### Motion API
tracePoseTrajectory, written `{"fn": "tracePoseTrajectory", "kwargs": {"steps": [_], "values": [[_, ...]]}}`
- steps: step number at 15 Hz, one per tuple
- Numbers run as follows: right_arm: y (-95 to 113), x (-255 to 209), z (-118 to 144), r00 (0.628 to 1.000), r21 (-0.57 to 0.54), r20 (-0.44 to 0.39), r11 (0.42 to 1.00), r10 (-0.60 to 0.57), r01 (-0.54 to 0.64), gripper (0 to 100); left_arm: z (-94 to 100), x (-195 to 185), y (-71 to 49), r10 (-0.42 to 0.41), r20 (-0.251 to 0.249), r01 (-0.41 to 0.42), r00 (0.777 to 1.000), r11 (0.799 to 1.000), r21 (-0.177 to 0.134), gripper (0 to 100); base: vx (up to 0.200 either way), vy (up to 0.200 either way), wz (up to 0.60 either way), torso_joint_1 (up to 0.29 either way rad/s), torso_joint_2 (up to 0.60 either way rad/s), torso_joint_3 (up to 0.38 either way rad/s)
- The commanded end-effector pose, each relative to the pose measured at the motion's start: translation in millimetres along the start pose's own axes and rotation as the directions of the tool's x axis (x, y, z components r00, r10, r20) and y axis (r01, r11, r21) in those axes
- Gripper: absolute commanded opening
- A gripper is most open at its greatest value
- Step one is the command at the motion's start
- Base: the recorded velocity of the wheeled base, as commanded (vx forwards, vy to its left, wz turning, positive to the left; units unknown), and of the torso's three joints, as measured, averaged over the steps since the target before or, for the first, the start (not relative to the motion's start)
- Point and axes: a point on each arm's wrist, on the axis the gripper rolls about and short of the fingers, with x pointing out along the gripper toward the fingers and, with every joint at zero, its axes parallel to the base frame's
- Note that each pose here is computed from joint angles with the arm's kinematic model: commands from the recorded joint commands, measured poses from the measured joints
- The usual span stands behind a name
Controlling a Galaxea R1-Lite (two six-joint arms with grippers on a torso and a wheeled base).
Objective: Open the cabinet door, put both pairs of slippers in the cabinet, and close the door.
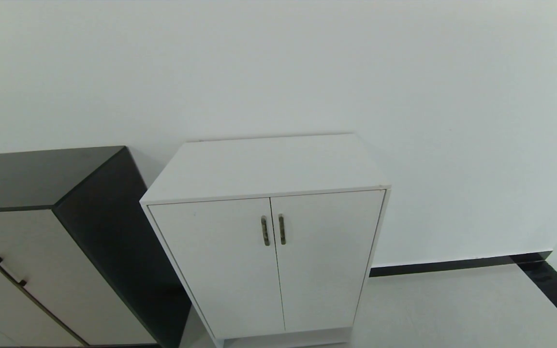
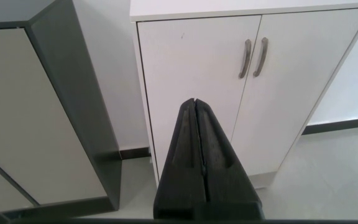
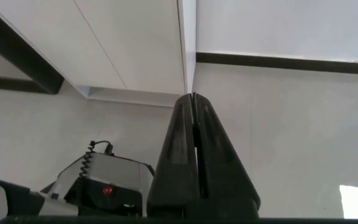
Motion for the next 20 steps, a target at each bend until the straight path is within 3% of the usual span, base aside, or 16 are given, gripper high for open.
{"fn": "tracePoseTrajectory", "kwargs": {"steps": [1, 10, 12, 14, 16, 20], "values": [[0, -3, -3, 1.000, -0.005, 0.022, 1.000, 0.011, -0.011, 0, 0.0, 0, 0.0, -0.001, -0.001, 0.001, 1.000, 1.000, 0.000, 0, 0.000, 0.000, 0.00, 0.000, 0.00, 0.000], [1, -9, -12, 0.997, -0.053, 0.008, 0.995, 0.081, -0.081, 0, 0.0, 0, 0.0, 0.000, -0.001, 0.000, 1.000, 1.000, 0.000, 0, 0.000, 0.000, 0.00, 0.000, 0.00, 0.000], [0, -14, -14, 0.997, -0.028, 0.080, 0.999, 0.018, -0.016, 0, 0.0, 0, 0.0, 0.000, -0.001, 0.000, 1.000, 1.000, -0.002, 0, 0.000, 0.000, 0.00, 0.000, 0.00, 0.000], [1, -24, -19, 0.968, 0.011, 0.222, 0.993, -0.120, 0.121, 0, 0.0, 0, 0.0, -0.001, -0.001, 0.001, 1.000, 1.000, -0.002, 0, 0.000, 0.000, 0.00, 0.000, 0.00, 0.000], [3, -30, -22, 0.935, 0.020, 0.312, 0.985, -0.170, 0.172, 0, 0.0, 0, 0.0, -0.001, -0.001, 0.001, 1.000, 1.000, 0.000, 0, 0.000, 0.000, 0.00, 0.000, 0.00, 0.000], [5, -35, -26, 0.905, 0.031, 0.386, 0.982, -0.181, 0.184, 0, 0.0, 0, 0.0, 0.000, -0.001, 0.000, 1.000, 1.000, -0.002, 0, 0.000, 0.000, 0.00, 0.000, 0.00, 0.000]]}}
